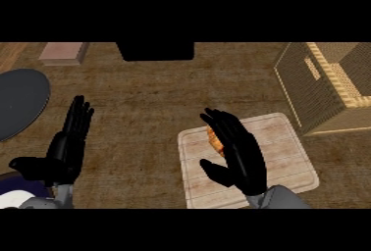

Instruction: Pick the croissant from the cutting board and place it in the basket

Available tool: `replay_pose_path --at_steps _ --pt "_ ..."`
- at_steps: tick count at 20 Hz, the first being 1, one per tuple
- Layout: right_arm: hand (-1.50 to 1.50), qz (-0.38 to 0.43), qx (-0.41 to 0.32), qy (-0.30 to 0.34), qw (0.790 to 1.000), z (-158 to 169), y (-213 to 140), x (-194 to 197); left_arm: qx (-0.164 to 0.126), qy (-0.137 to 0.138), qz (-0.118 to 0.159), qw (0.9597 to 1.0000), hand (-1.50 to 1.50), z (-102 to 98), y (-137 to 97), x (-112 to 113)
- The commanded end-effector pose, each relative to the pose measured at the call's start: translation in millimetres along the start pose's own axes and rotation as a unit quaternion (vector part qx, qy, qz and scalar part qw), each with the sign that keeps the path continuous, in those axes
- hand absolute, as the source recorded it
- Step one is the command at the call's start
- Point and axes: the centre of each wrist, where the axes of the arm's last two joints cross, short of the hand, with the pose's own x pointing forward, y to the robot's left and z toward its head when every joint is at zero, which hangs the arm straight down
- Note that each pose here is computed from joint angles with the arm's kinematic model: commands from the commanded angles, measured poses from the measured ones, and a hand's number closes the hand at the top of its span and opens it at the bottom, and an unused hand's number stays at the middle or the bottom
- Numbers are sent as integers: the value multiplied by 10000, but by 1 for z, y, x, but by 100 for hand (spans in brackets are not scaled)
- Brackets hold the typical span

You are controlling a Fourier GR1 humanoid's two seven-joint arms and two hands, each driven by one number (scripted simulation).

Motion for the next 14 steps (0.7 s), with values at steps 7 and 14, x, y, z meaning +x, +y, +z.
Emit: replay_pose_path --at_steps 7,14 --pt "-150 2694 297 1420 9520 -16 -9 12 170 88 -63 9998 0 9 7 -2" --pt "-150 2965 1261 2016 9250 -16 -11 124 9 -60 50 10000 0 4 -4 9"
